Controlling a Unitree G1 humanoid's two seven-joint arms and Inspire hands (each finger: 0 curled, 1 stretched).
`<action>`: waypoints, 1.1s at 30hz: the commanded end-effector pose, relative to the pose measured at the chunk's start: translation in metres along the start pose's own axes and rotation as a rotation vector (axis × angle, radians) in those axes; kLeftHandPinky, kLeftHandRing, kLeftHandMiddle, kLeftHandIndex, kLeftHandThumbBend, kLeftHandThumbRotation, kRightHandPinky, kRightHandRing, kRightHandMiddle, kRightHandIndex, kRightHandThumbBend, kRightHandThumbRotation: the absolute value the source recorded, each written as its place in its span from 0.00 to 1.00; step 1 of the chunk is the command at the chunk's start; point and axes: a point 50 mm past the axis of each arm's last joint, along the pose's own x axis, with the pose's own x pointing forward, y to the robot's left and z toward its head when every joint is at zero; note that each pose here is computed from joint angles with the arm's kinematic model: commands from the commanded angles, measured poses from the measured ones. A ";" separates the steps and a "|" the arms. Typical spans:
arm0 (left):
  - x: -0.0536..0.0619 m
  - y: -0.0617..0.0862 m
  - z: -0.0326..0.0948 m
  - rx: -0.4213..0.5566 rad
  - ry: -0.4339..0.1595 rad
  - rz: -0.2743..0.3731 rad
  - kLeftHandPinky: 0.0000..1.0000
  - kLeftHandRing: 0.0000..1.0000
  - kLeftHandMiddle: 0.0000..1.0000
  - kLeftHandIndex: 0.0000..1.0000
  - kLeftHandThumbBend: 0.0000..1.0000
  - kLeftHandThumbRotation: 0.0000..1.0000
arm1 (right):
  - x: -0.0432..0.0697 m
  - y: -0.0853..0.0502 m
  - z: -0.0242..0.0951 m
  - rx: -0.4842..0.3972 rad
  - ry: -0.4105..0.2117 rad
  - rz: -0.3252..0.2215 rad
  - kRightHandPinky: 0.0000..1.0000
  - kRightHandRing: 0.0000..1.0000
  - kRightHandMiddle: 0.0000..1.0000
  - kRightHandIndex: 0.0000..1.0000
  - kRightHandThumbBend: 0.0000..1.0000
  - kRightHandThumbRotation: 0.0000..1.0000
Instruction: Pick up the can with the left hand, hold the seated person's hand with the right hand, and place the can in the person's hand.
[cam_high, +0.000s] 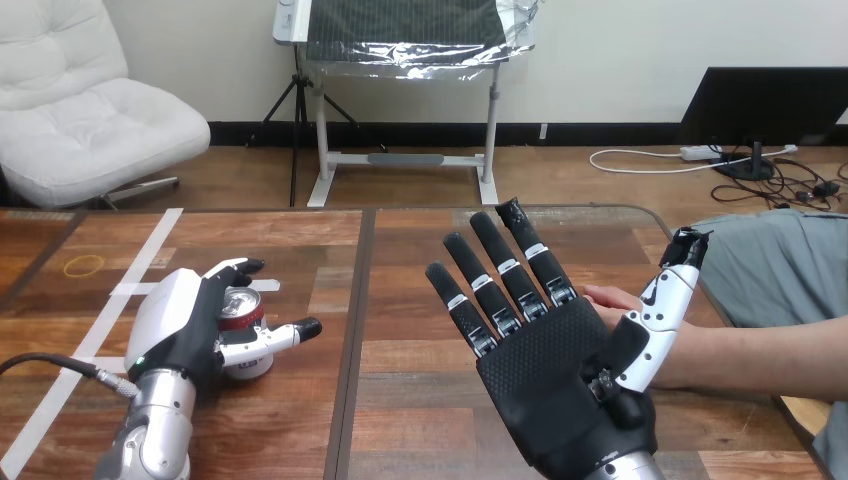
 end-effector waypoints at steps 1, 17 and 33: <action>0.013 0.012 0.018 -0.037 -0.069 0.044 0.71 0.76 0.78 0.78 0.88 0.41 | 0.012 0.014 0.008 0.046 -0.073 0.080 1.00 1.00 1.00 1.00 0.74 1.00; 0.011 0.014 0.016 -0.090 -0.089 0.064 0.52 0.58 0.63 0.64 0.70 0.04 | 0.012 0.013 0.009 0.046 -0.071 0.074 1.00 1.00 1.00 1.00 0.72 1.00; 0.009 0.014 0.018 -0.098 -0.119 0.067 0.37 0.42 0.48 0.53 0.66 0.00 | 0.012 0.012 0.010 0.044 -0.068 0.076 1.00 1.00 1.00 1.00 0.71 1.00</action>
